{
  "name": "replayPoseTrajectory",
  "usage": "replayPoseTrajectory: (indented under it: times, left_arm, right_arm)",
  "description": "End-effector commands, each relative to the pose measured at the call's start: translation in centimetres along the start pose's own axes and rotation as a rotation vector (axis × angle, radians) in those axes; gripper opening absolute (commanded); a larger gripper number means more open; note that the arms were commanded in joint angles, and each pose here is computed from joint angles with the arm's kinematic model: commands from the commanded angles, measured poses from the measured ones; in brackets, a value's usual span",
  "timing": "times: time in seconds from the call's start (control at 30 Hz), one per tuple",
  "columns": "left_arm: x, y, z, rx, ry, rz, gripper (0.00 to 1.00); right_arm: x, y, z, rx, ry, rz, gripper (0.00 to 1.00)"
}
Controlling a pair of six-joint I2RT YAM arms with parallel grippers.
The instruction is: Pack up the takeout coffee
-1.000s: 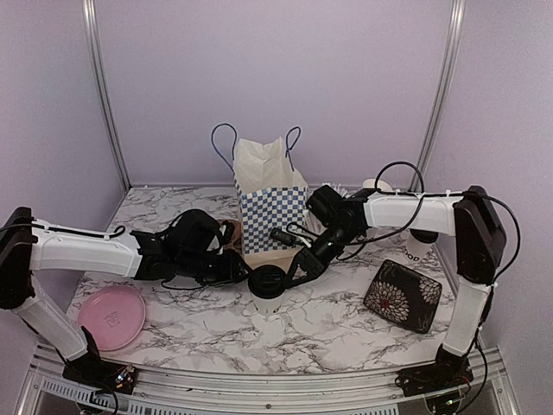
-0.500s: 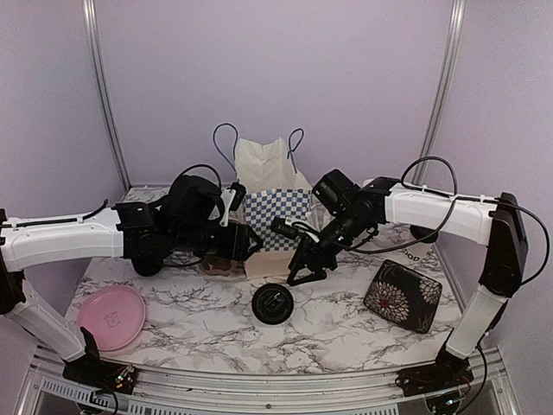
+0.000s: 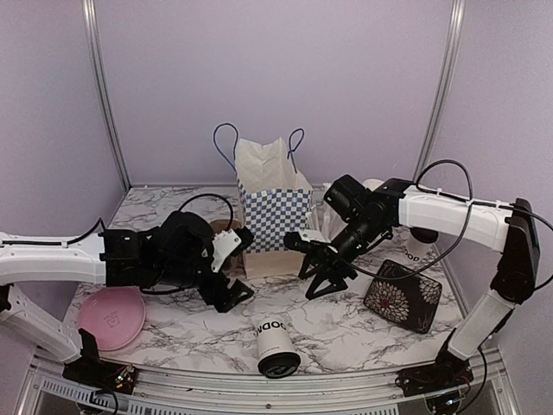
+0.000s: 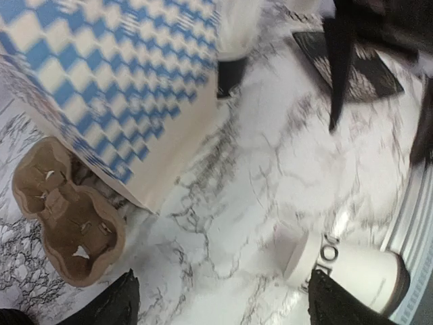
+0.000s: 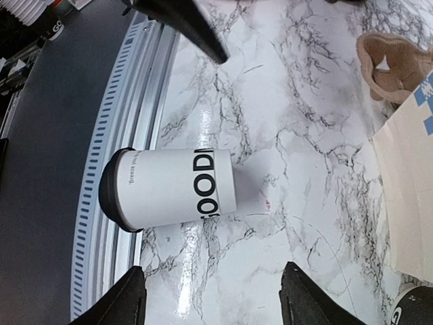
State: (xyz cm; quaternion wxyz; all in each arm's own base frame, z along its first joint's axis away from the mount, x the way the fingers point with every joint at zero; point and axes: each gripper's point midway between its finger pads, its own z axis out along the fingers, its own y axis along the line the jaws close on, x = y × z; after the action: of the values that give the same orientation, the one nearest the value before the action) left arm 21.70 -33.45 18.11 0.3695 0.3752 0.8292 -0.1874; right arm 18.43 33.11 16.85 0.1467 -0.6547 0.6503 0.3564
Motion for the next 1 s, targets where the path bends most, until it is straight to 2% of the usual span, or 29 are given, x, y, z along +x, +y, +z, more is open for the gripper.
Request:
replayPoseTrajectory:
  times: [0.0, 0.23, 0.4, 0.63, 0.73, 0.97]
  left_arm:
    - [3.4, -4.1, -1.5, 0.162, -0.026, 0.354, 0.99]
    - [5.9, -6.0, -0.9, 0.265, -0.032, 0.683, 0.98]
    - [5.8, -7.8, 1.6, 0.329, 0.003, 0.788, 0.96]
    - [7.1, -10.4, 5.2, 0.365, 0.057, 0.991, 0.95]
    - [6.9, -11.7, 6.0, 0.378, 0.033, 1.017, 0.96]
    - [8.2, -14.6, 8.2, 0.391, 0.041, 1.2, 0.98]
  right_arm:
    - [-0.2, 2.2, -3.0, -0.044, -0.091, -0.132, 0.67]
    - [0.5, 1.8, -4.6, -0.035, -0.151, -0.099, 0.67]
    - [1.8, 2.2, -4.5, -0.018, -0.13, -0.088, 0.67]
    - [6.3, 1.3, -3.1, 0.088, -0.011, -0.069, 0.63]
    - [7.1, 1.5, -2.7, 0.086, -0.004, -0.06, 0.63]
    - [7.8, 1.1, -2.7, 0.085, -0.016, -0.045, 0.62]
